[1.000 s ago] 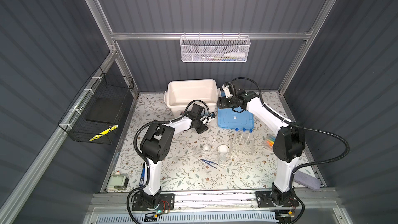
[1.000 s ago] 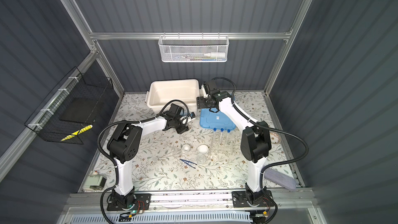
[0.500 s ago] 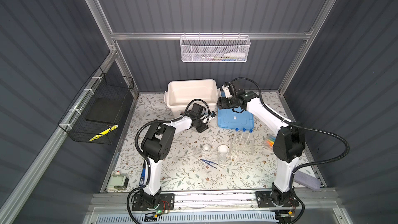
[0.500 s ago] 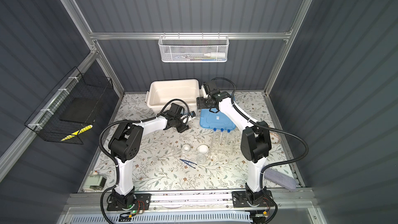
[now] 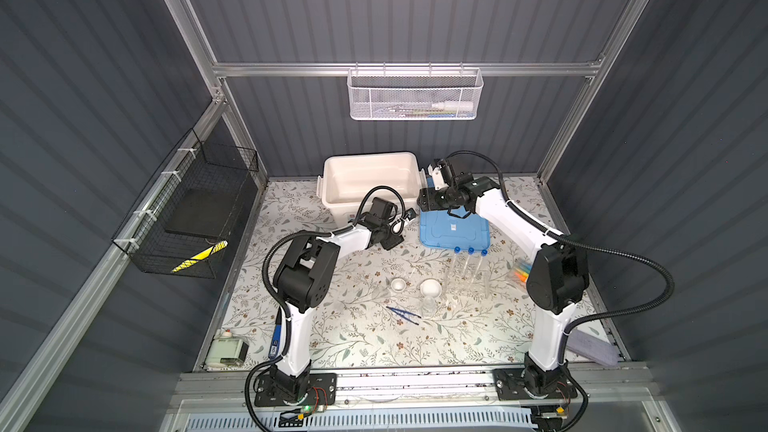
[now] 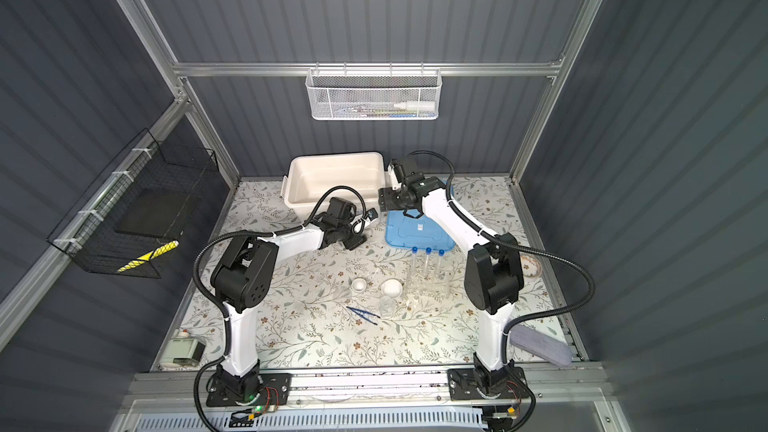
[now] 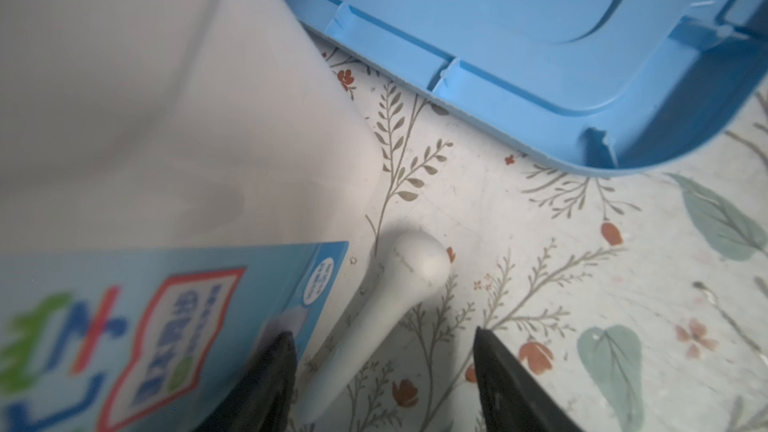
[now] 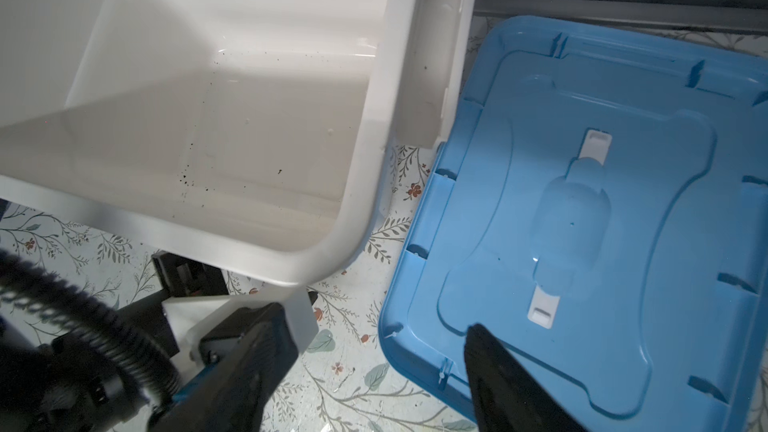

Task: Organize the chemistry lab equipment
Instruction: 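Lower the left gripper onto the white pestle and close it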

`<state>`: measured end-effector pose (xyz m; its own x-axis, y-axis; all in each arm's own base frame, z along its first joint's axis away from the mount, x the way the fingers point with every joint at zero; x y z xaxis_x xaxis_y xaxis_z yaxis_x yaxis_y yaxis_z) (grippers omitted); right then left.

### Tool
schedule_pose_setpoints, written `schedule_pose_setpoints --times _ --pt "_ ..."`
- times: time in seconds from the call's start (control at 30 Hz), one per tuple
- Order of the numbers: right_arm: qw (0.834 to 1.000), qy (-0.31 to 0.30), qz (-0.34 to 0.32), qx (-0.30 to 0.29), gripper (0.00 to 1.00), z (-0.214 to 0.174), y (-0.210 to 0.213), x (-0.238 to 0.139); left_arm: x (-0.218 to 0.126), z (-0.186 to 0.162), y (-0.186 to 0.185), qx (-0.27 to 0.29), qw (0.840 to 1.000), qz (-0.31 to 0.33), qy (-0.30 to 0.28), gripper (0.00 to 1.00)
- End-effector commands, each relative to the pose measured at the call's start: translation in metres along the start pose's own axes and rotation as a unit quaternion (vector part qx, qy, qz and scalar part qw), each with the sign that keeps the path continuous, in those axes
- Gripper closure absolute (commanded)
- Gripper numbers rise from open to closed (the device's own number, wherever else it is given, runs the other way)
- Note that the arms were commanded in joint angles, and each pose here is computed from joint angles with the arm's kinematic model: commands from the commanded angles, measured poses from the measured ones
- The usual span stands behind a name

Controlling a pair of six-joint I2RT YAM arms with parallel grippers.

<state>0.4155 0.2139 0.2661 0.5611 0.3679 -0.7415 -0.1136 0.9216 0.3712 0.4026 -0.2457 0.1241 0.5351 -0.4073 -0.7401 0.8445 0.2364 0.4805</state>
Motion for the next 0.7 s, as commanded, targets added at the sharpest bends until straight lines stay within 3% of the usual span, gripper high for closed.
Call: schedule_pose_setpoints --times 0.0,0.3,0.67 --pt "1.000 -0.008 0.013 0.004 0.26 0.005 0.003 -0.006 0.013 -0.003 -0.003 0.018 1.000 -0.010 0.011 0.31" --pt "0.999 -0.010 0.027 0.017 0.26 0.007 0.004 0.002 0.021 -0.010 -0.010 0.016 0.999 -0.021 0.019 0.35" --pt "0.999 -0.009 0.040 0.028 0.29 0.015 0.007 0.006 0.005 -0.013 -0.026 0.008 0.995 -0.098 0.025 0.70"
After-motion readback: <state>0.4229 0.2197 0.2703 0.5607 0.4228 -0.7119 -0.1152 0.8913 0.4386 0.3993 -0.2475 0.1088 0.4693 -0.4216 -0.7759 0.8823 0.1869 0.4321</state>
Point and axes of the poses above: each gripper's point midway between its finger pads, its own x axis out along the fingers, its own y axis along the line the jaws close on, z = x × y, the point moved 10 cm from there along -x, back along the fingers, and after that the axes turned 14 degrees about x, right-handed, at the moved point
